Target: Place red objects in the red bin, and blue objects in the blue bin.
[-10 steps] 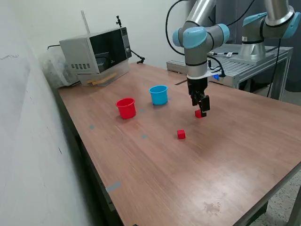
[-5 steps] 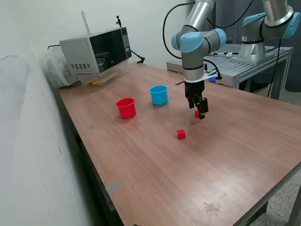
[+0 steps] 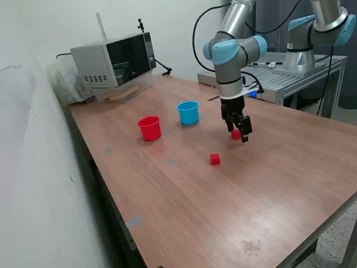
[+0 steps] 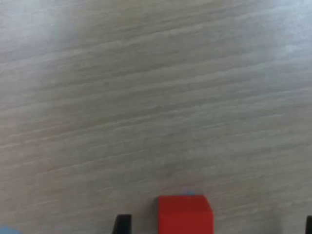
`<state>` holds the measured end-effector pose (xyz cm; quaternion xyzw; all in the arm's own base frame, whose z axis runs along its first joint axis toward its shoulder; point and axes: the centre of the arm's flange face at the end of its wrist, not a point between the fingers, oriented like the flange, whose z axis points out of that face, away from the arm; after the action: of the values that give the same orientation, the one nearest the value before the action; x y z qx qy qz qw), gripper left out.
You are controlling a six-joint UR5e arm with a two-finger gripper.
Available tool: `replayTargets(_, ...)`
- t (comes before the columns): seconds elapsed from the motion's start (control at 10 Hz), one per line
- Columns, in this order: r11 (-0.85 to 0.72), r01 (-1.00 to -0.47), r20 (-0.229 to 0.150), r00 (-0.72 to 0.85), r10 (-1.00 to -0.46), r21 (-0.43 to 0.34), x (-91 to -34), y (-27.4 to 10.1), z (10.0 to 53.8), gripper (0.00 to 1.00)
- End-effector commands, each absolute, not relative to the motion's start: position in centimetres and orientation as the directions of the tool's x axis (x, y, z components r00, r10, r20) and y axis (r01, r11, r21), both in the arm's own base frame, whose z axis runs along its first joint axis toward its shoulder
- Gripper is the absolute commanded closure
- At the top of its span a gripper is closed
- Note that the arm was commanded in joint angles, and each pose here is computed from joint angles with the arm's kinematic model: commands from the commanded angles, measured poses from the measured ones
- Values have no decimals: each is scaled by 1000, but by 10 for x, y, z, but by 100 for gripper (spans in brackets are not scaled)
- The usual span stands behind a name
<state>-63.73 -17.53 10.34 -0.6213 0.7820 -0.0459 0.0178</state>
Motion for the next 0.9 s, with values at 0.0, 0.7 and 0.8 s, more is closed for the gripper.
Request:
replayTargets(0.0, 211, -972, 53, -217, -975, -100, -635, -175, 105, 0)
replayTargets(0.7, 193, -977, 56, -199, -978, -94, -636, -169, 109, 0)
replayTargets(0.8, 195, -976, 57, -201, -978, -99, -635, -166, 107, 0)
